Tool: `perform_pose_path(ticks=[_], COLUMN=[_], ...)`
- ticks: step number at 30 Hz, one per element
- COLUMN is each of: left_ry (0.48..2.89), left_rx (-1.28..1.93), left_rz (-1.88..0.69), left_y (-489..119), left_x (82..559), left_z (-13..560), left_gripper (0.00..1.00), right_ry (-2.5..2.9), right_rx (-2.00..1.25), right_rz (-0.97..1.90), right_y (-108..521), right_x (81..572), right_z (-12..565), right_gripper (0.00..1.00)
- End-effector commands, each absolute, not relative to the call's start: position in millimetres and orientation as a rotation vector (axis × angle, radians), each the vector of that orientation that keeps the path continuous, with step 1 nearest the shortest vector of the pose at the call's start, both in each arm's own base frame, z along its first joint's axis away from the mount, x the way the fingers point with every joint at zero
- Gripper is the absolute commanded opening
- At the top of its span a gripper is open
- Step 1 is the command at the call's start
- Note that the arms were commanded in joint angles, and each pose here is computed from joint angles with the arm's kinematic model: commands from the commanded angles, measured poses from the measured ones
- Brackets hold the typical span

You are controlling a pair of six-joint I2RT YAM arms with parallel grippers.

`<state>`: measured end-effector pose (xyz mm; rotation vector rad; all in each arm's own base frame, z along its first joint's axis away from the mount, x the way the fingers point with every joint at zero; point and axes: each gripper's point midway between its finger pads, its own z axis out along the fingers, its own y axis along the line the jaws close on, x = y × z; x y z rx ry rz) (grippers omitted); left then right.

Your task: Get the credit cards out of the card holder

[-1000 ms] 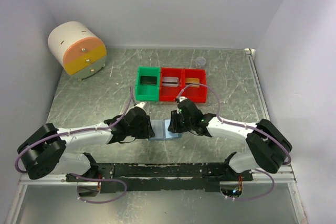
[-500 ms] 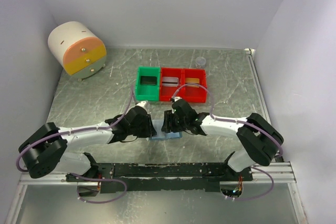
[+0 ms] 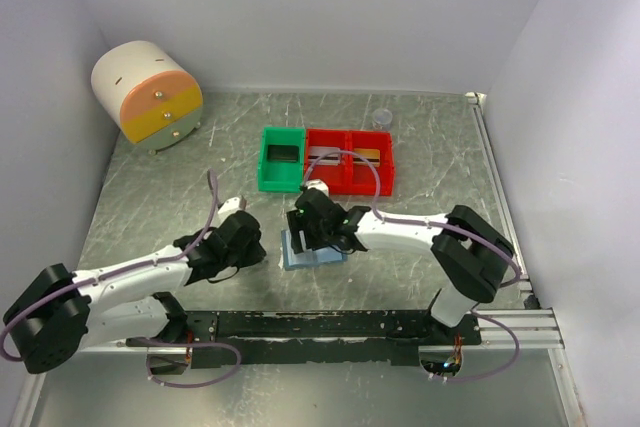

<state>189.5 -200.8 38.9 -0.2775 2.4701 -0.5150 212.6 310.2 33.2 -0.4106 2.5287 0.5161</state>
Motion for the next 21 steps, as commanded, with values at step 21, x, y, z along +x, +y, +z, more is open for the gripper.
perform_pose_path(ticks=[21], left_ry=[2.365], left_rx=[-0.312], left_rz=[-0.574], left_y=[-188.2], left_x=[195.1], left_z=[68.7], left_gripper=[0.37], right_ry=[2.581], right_rx=[-0.477], right_rz=[0.186], right_y=[314.5], right_x=[206.8], right_z=[1.8], right_gripper=[0.49])
